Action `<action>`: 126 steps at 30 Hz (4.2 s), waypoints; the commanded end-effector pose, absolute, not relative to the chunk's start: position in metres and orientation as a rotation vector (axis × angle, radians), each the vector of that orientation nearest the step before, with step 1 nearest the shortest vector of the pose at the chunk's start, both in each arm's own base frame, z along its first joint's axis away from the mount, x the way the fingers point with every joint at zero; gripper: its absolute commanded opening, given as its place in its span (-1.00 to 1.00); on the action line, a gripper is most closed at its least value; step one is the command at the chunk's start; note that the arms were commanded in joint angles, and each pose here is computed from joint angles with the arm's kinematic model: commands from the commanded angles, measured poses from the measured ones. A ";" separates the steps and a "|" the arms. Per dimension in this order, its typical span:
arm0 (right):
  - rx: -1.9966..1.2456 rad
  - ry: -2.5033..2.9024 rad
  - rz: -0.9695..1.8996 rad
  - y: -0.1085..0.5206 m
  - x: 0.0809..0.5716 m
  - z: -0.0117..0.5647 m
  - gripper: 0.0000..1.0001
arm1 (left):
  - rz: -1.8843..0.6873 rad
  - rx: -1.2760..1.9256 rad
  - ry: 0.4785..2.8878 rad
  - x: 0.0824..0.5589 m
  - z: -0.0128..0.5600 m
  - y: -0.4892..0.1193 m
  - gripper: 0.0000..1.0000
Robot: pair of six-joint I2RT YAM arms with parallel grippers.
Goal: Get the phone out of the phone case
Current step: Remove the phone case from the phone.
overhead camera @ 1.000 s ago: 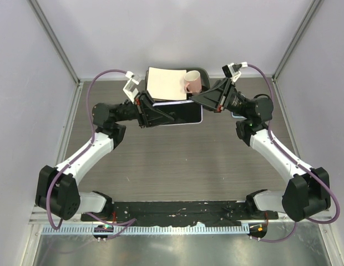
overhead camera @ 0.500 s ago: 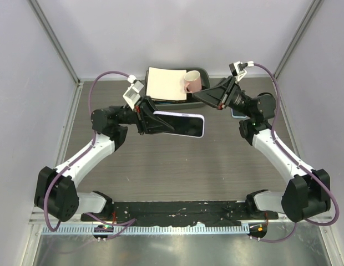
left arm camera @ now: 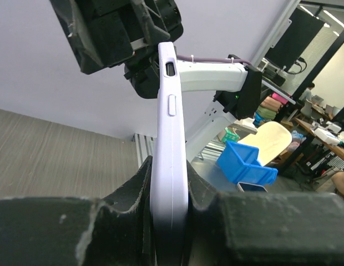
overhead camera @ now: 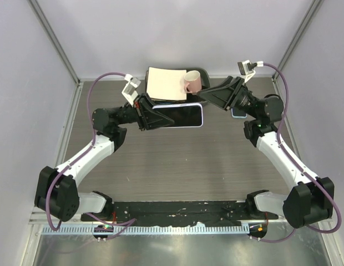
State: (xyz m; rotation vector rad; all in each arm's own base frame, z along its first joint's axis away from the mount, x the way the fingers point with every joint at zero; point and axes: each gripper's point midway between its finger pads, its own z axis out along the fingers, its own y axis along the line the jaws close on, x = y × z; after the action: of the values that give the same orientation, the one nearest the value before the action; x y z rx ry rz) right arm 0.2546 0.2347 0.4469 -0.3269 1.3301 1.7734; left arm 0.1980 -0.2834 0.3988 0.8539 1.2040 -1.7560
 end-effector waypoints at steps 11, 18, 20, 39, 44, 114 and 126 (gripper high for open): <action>-0.373 1.205 1.820 0.229 0.228 0.471 -0.03 | -1.702 0.737 1.121 0.216 0.423 -0.278 -1.00; -0.379 1.214 1.823 0.234 0.229 0.469 -0.10 | -1.704 0.733 1.122 0.219 0.423 -0.279 -1.00; -0.374 1.215 1.823 0.234 0.230 0.469 -0.13 | -1.705 0.735 1.124 0.219 0.423 -0.279 -1.00; -0.334 1.269 1.801 0.241 0.245 0.457 -0.31 | -1.709 0.753 1.120 0.220 0.422 -0.281 -1.00; -0.330 1.269 1.801 0.241 0.245 0.458 -0.64 | -1.706 0.763 1.116 0.218 0.422 -0.281 -1.00; -0.038 1.572 1.532 0.237 0.322 0.370 -0.99 | -1.688 1.060 0.776 0.129 0.486 -0.260 -1.00; -0.064 1.616 1.477 0.244 0.324 0.356 -0.99 | -1.699 1.044 0.770 0.129 0.490 -0.259 -1.00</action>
State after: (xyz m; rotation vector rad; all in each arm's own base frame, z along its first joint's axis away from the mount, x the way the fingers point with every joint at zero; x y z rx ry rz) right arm 0.2905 0.2378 0.4231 -0.1876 1.3807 1.5749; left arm 0.2189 -0.2857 0.4018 0.6831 1.3651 -1.8862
